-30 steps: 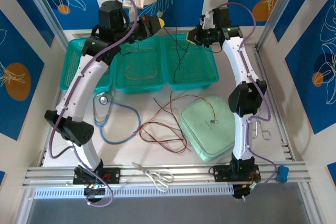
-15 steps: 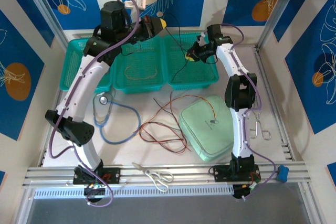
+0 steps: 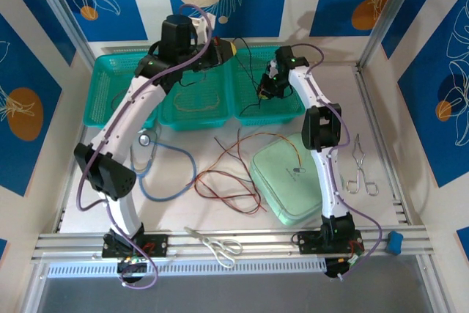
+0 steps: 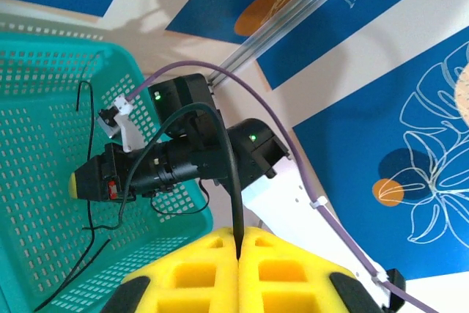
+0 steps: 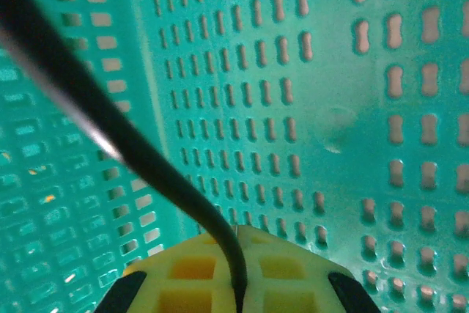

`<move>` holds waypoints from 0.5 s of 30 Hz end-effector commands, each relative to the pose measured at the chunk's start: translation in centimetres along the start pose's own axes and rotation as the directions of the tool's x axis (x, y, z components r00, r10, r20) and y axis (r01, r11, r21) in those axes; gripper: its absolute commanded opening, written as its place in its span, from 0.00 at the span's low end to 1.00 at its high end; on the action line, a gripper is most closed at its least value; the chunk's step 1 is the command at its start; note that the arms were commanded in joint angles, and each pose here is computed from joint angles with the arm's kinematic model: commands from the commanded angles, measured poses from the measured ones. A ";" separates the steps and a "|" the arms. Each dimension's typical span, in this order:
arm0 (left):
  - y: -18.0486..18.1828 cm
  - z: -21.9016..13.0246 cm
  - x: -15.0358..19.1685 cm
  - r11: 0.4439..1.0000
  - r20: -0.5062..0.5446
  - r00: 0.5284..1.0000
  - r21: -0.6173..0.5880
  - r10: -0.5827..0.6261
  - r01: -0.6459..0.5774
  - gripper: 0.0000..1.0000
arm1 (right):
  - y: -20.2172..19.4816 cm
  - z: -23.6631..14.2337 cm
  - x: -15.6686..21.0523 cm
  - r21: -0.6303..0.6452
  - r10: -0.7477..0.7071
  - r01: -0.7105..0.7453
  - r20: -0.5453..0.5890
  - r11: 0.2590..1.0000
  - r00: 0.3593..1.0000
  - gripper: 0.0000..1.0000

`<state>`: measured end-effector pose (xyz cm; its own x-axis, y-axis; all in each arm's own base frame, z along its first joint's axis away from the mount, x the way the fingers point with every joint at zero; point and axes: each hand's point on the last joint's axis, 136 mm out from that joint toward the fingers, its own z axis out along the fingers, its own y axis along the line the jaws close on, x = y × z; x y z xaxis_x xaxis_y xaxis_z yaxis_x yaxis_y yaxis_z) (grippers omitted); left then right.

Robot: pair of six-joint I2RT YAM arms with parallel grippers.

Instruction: Untangle the cables

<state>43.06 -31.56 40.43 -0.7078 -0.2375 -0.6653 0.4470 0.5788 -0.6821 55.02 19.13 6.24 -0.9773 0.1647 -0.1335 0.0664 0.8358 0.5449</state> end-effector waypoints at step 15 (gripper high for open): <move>2.5 3.2 2.6 0.992 -0.054 0.997 -0.109 0.055 -0.061 0.00 | 3.3 -9.3 -1.7 -0.029 -0.044 0.048 0.132 0.998 0.990 0.47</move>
<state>43.56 -33.49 36.98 -0.7218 -0.1799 -0.6684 0.4358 0.6321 -0.6407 55.09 17.47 9.72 -0.9668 0.1762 -0.1850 0.0553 0.8513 0.5217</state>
